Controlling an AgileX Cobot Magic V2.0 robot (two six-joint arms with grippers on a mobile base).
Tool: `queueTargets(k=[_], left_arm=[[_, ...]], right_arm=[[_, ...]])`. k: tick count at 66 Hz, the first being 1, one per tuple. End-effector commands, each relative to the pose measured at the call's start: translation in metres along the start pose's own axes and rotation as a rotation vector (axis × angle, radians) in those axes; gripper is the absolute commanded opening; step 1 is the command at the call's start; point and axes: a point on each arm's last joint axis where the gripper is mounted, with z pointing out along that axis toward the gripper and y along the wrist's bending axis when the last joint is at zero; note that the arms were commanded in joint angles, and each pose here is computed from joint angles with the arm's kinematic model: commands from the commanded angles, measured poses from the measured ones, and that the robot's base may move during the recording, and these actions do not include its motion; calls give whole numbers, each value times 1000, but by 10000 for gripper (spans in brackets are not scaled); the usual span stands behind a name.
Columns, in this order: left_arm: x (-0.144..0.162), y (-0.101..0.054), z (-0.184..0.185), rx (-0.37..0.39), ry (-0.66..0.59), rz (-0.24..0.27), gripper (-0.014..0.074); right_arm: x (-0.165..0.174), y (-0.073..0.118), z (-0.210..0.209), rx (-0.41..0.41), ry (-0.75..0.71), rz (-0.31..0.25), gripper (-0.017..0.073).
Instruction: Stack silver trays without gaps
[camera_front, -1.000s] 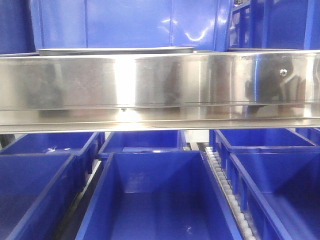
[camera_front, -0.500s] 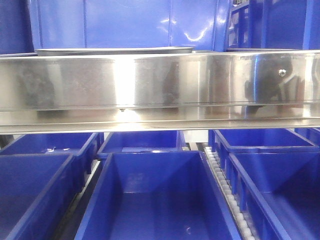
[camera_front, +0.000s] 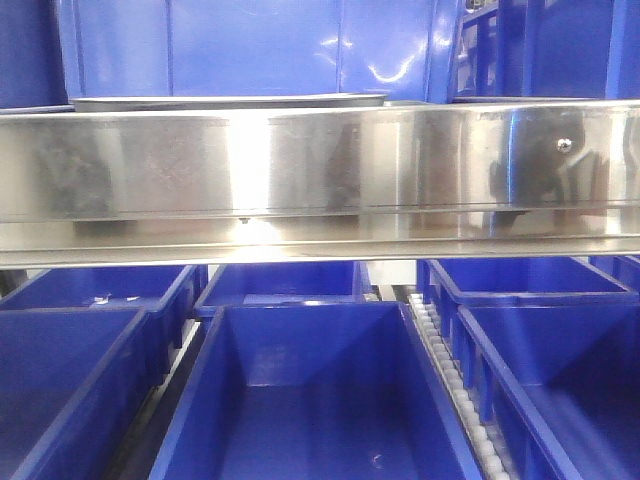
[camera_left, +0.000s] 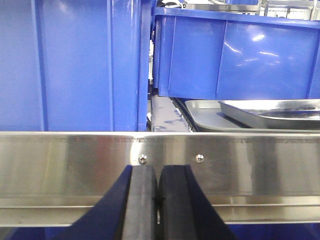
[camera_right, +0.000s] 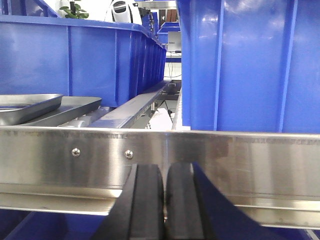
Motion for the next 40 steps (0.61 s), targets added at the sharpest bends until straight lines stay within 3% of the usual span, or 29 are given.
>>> queueTargets(k=[1,40], left_arm=[[-4,0,-1,6,-34,5,-6],[-4,0,-1,6,-34,5,-6]], right_arm=[[-2,0,-1,4,-26,-5,-15],[-2,0,-1,4,-26,-5,-15]])
